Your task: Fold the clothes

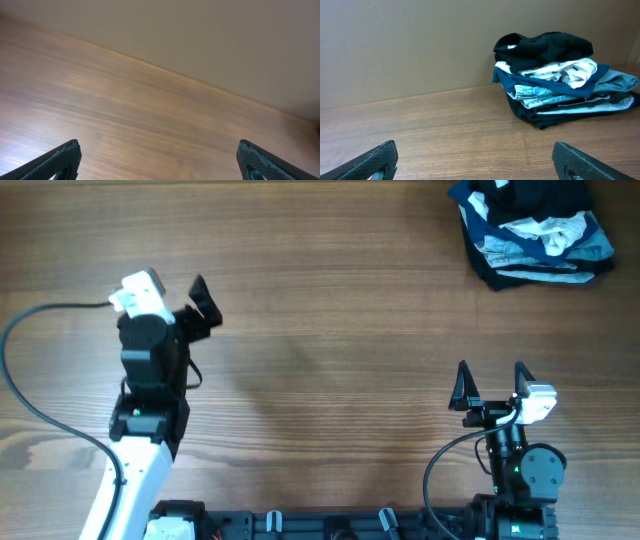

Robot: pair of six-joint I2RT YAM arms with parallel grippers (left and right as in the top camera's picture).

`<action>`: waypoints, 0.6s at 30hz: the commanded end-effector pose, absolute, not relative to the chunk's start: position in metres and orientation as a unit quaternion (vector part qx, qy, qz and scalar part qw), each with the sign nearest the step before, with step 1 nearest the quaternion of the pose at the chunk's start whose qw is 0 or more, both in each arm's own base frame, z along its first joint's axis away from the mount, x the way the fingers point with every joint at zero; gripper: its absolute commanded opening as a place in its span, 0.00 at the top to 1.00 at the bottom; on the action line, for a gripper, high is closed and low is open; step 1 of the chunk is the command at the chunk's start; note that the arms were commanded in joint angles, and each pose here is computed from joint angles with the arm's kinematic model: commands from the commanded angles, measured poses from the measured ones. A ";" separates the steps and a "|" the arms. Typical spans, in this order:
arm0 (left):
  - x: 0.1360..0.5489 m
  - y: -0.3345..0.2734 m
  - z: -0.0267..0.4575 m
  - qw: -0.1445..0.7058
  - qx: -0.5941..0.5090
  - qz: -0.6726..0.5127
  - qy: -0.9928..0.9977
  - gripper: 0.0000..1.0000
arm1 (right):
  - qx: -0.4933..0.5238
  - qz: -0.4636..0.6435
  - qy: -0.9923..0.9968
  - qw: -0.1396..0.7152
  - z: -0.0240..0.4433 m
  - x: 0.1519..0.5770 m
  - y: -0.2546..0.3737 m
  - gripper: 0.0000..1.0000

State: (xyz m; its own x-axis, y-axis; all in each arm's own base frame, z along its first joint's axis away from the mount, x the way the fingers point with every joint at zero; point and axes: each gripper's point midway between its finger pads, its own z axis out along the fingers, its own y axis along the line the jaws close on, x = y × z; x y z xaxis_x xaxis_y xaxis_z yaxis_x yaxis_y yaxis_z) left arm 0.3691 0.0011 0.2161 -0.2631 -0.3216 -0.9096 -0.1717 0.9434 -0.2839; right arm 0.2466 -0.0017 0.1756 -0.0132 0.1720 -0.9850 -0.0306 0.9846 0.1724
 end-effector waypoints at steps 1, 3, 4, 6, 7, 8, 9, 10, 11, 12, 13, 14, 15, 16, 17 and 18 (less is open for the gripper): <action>0.354 -0.032 0.174 0.542 -0.074 -0.121 0.828 0.00 | 0.058 0.073 0.705 0.703 0.176 0.247 -0.003 0.00; 0.351 -0.033 0.155 0.521 -0.075 -0.120 0.842 0.00 | 0.058 0.073 0.705 0.703 0.176 0.247 -0.003 0.00; 0.351 -0.031 0.147 0.512 -0.080 -0.118 0.847 0.00 | 0.058 0.073 0.705 0.703 0.176 0.247 -0.003 0.01; 0.345 -0.028 0.129 0.491 -0.084 -0.119 0.859 0.00 | 0.058 0.073 0.705 0.703 0.176 0.247 -0.003 0.00; 0.341 -0.028 0.121 0.478 -0.086 -0.119 0.866 0.00 | 0.058 0.074 0.705 0.703 0.176 0.247 -0.003 0.00; 0.334 -0.028 0.112 0.463 -0.088 -0.116 0.874 0.00 | 0.058 0.073 0.705 0.703 0.176 0.247 -0.003 0.00; 0.331 -0.024 0.109 0.460 -0.093 -0.107 0.877 0.00 | 0.058 0.073 0.705 0.703 0.176 0.247 -0.003 0.00; 0.323 -0.021 0.105 0.454 -0.097 -0.099 0.880 0.00 | 0.058 0.074 0.705 0.703 0.176 0.247 -0.003 0.00; 0.315 -0.019 0.105 0.459 -0.099 -0.095 0.878 0.00 | 0.058 0.073 0.705 0.703 0.176 0.247 -0.003 0.00; 0.306 -0.017 0.105 0.471 -0.100 -0.093 0.872 0.00 | 0.058 0.073 0.705 0.703 0.176 0.247 -0.003 0.00; 0.297 -0.015 0.105 0.484 -0.102 -0.090 0.864 0.00 | 0.058 0.073 0.705 0.703 0.176 0.247 -0.003 0.00; 0.288 -0.014 0.107 0.504 -0.101 -0.091 0.853 0.00 | 0.058 0.073 0.705 0.703 0.176 0.247 -0.003 0.00; 0.282 -0.012 0.108 0.517 -0.103 -0.089 0.845 0.00 | 0.058 0.073 0.705 0.703 0.176 0.247 -0.003 0.00; 0.275 -0.011 0.110 0.535 -0.103 -0.089 0.834 0.00 | 0.058 0.074 0.705 0.703 0.176 0.247 -0.003 0.00; 0.270 -0.010 0.112 0.553 -0.103 -0.090 0.822 0.00 | 0.058 0.073 0.705 0.703 0.176 0.247 -0.003 0.00; 0.266 -0.009 0.113 0.564 -0.102 -0.091 0.814 0.00 | 0.058 0.073 0.705 0.703 0.176 0.247 -0.003 0.00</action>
